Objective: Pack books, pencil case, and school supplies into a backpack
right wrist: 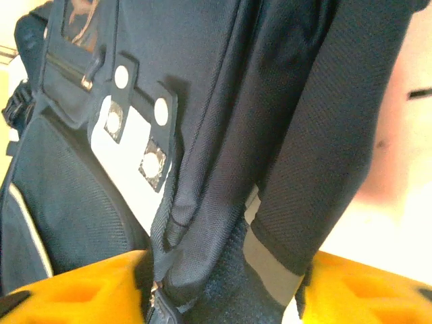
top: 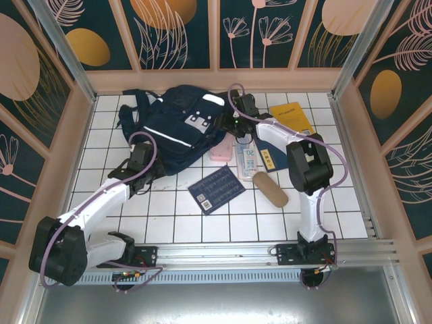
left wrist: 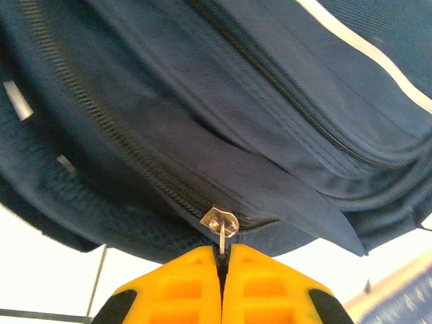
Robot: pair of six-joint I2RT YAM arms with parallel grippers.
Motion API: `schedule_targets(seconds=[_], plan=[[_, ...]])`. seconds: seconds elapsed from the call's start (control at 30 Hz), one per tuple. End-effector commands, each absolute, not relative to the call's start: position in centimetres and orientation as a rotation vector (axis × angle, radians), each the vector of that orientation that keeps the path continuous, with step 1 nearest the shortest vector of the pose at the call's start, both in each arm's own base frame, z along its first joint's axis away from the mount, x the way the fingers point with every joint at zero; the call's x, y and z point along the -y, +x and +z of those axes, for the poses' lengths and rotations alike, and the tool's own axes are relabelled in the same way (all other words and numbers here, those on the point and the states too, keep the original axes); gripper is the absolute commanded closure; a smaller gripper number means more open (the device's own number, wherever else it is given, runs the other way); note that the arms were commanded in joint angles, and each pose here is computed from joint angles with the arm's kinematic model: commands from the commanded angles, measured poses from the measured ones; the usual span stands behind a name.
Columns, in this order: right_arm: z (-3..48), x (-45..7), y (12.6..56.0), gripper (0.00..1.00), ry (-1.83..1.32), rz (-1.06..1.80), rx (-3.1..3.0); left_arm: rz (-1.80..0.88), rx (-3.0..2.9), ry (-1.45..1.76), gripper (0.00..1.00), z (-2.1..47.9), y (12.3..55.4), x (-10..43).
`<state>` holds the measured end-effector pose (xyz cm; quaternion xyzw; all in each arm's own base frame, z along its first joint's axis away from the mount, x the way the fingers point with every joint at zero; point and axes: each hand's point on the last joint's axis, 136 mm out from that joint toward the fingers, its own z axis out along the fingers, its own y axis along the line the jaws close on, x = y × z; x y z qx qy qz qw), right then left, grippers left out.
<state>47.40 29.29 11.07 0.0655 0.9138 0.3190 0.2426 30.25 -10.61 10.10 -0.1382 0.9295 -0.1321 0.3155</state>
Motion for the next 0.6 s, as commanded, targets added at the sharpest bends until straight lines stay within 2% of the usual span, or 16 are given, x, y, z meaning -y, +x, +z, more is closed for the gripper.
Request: schedule_targets(seconds=[0.0,0.27,0.43,0.57], plan=[[15.1,-28.1,47.5,0.32,0.214,0.824,-2.401,-0.538,-2.404,-0.184,1.0,12.7,30.8,15.6],[13.7,-29.3,40.6,0.31,0.317,0.891,-2.489,-0.705,-2.422,-0.098,1.0,13.2,29.9,20.1],[11.3,-31.8,35.9,0.34,0.347,1.01,-2.572,-0.728,-2.427,-0.084,1.0,13.2,29.3,20.7],[10.1,-33.9,34.2,0.37,0.352,1.106,-2.597,-0.707,-2.441,-0.068,1.0,12.4,28.7,20.2]])
